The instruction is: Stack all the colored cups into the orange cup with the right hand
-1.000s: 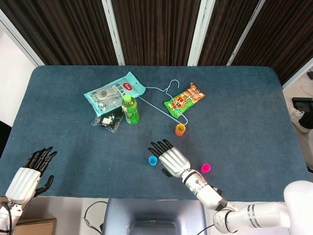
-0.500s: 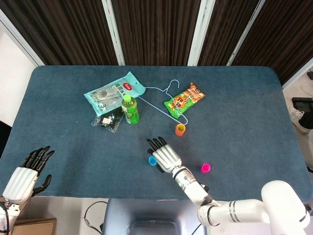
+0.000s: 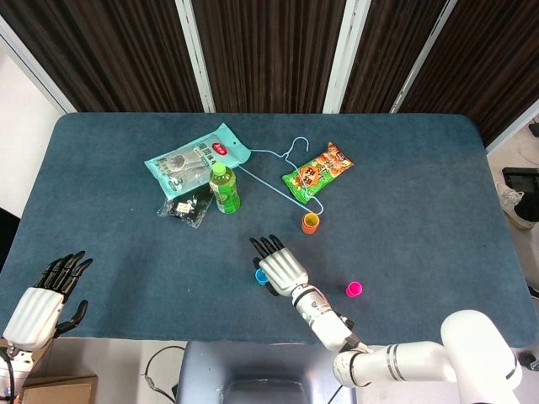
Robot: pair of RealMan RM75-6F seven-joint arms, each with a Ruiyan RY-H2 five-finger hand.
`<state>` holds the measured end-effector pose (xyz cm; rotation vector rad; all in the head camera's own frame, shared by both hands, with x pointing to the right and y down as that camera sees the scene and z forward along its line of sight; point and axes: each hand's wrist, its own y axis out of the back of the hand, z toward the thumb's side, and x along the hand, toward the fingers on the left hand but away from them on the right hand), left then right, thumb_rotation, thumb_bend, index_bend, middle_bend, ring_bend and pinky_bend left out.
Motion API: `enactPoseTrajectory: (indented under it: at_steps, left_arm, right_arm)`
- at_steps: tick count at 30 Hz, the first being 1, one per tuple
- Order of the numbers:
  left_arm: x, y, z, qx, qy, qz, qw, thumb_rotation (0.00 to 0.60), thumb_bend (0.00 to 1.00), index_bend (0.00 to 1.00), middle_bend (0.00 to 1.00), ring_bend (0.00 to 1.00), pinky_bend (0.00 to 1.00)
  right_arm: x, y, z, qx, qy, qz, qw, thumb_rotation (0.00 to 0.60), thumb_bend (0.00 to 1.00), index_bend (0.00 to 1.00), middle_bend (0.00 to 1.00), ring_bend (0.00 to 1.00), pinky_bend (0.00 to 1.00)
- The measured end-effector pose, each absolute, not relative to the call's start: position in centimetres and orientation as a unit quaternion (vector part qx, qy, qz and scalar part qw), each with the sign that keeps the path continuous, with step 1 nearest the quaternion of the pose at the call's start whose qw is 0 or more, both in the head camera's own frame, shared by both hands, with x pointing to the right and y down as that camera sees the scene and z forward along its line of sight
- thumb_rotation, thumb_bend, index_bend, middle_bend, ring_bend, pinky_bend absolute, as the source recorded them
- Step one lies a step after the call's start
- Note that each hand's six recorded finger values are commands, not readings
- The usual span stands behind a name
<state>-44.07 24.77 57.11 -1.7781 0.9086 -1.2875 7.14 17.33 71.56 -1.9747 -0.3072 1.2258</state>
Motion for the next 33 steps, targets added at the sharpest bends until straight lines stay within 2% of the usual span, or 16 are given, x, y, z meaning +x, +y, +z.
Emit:
enactPoseTrajectory:
  at_steps: [3, 7, 14, 18, 22, 27, 33]
  left_arm:
    - [-44.1, 24.8, 57.1, -0.695, 0.355, -0.502, 0.374, 0.600, 0.47, 0.00, 0.00, 0.00, 0.11]
    - [-44.1, 24.8, 57.1, -0.695, 0.355, -0.501, 0.373, 0.600, 0.47, 0.00, 0.00, 0.00, 0.11]
    - [-44.0, 24.9, 57.1, -0.695, 0.354, -0.501, 0.374, 0.600, 0.47, 0.00, 0.00, 0.00, 0.11]
    - [-43.9, 24.9, 57.1, -0.695, 0.353, -0.502, 0.375, 0.600, 0.47, 0.00, 0.00, 0.00, 0.11]
    - [-43.8, 25.0, 57.3, -0.696, 0.350, -0.503, 0.375, 0.600, 0.47, 0.00, 0.00, 0.00, 0.11]
    - [-43.7, 25.0, 57.6, -0.696, 0.346, -0.507, 0.373, 0.600, 0.47, 0.00, 0.00, 0.00, 0.11]
    - [-43.8, 24.9, 57.7, -0.695, 0.346, -0.509, 0.373, 0.600, 0.47, 0.00, 0.00, 0.00, 0.11]
  right_arm:
    - [7.2, 17.3, 71.5, -0.774, -0.124, 0.482, 0.391, 0.600, 0.46, 0.64, 0.02, 0.00, 0.00]
    - [7.2, 17.1, 71.4, -0.770, -0.133, 0.483, 0.395, 0.600, 0.47, 0.71, 0.05, 0.00, 0.00]
    - [8.1, 14.7, 69.9, -0.749, -0.190, 0.481, 0.415, 0.600, 0.47, 0.70, 0.05, 0.00, 0.00]
    - [10.0, 11.0, 68.2, -0.708, -0.269, 0.483, 0.440, 0.600, 0.47, 0.70, 0.07, 0.00, 0.00]
    - [12.9, 7.6, 67.9, -0.669, -0.317, 0.504, 0.445, 0.600, 0.47, 0.70, 0.07, 0.00, 0.00]
    - [15.4, 6.5, 69.3, -0.655, -0.312, 0.541, 0.425, 0.600, 0.47, 0.70, 0.07, 0.00, 0.00]
    - [16.6, 6.7, 70.6, -0.648, -0.290, 0.560, 0.426, 0.600, 0.47, 0.70, 0.07, 0.00, 0.00]
